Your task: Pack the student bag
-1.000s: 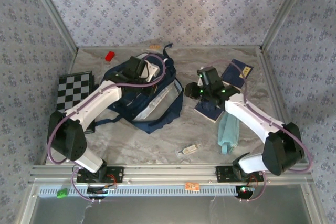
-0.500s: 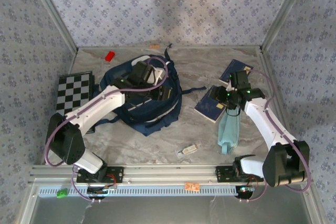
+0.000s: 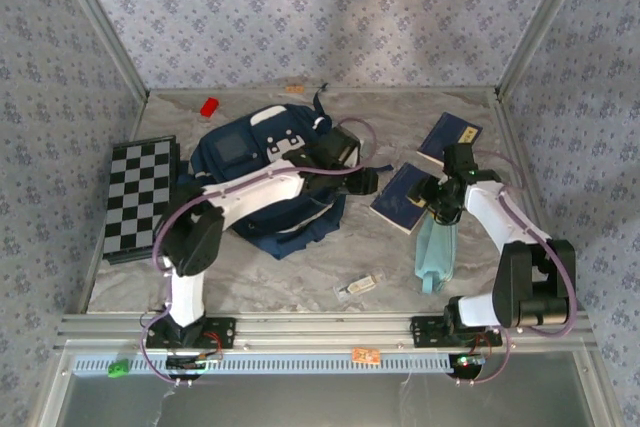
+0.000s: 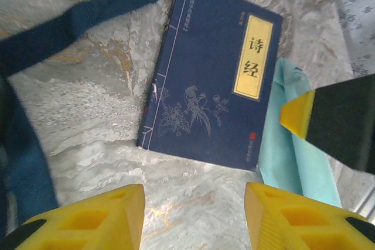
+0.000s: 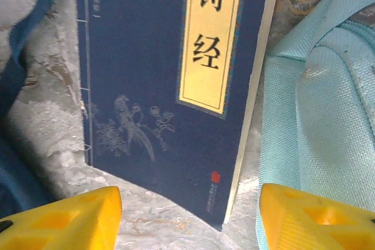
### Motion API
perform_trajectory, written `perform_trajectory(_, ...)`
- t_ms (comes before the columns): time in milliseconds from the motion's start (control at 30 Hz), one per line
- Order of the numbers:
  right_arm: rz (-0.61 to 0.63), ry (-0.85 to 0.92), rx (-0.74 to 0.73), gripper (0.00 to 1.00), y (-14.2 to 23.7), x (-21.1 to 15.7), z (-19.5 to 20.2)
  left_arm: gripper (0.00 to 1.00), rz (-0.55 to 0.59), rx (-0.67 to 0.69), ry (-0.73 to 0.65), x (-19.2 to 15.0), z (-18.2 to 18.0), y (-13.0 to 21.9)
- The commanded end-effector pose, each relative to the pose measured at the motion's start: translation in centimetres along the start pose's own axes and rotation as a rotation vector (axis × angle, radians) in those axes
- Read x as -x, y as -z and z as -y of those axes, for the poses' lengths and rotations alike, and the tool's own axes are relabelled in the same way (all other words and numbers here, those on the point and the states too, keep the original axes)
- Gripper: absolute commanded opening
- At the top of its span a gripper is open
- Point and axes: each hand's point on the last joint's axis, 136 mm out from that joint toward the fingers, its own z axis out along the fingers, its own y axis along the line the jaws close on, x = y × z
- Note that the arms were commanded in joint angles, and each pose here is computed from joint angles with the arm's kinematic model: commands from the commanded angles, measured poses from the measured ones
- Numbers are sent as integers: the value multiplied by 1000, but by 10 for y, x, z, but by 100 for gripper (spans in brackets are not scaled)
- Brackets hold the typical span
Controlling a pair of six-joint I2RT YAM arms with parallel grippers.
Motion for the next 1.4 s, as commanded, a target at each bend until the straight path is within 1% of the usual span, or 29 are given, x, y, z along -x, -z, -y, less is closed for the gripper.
perform_trajectory(0, 18, -19, -23, 65, -12, 8, 3, 47, 42, -10, 68, 18, 7, -16)
perform_trajectory(100, 16, -8, -50, 65, -21, 12, 6, 45, 35, 4, 80, 19, 3, -40)
perform_trajectory(233, 11, 6, -58, 65, -29, 14, 6, 43, 31, 54, 98, 21, -9, -65)
perform_trajectory(333, 6, 9, -67, 65, -36, 17, 7, 42, 5, 80, 95, 18, -15, -81)
perform_trajectory(533, 7, 33, -65, 65, -44, 27, -2, 39, -63, 73, 98, 8, -18, -101)
perform_trajectory(600, 4, 33, -60, 65, -46, 30, -5, 35, -92, 57, 102, 1, -16, -104)
perform_trajectory(667, 2, 38, -31, 65, -48, 32, -12, 32, -119, 47, 101, -7, -12, -103)
perform_trajectory(733, 8, 49, -18, 66, -47, 33, -19, 31, -152, 48, 109, -16, -9, -100)
perform_trajectory(800, 5, 100, -7, 66, -46, 33, -26, 30, -184, 53, 109, -27, -7, -93)
perform_trajectory(900, -23, 133, 21, 66, -49, 29, -37, 29, -178, 103, 131, -39, -17, -75)
perform_trajectory(1100, -66, 198, 32, 66, -53, 23, -49, 30, -143, 118, 169, -58, -28, -45)
perform_trajectory(1200, -69, 226, 0, 66, -50, 26, -46, 30, -113, 126, 170, -56, -29, -33)
perform_trajectory(1300, -68, 205, -5, 67, -49, 28, -39, 32, -74, 126, 155, -43, -23, -27)
perform_trajectory(1367, -76, 196, -23, 67, -50, 27, -34, 35, -45, 148, 153, -34, -25, -27)
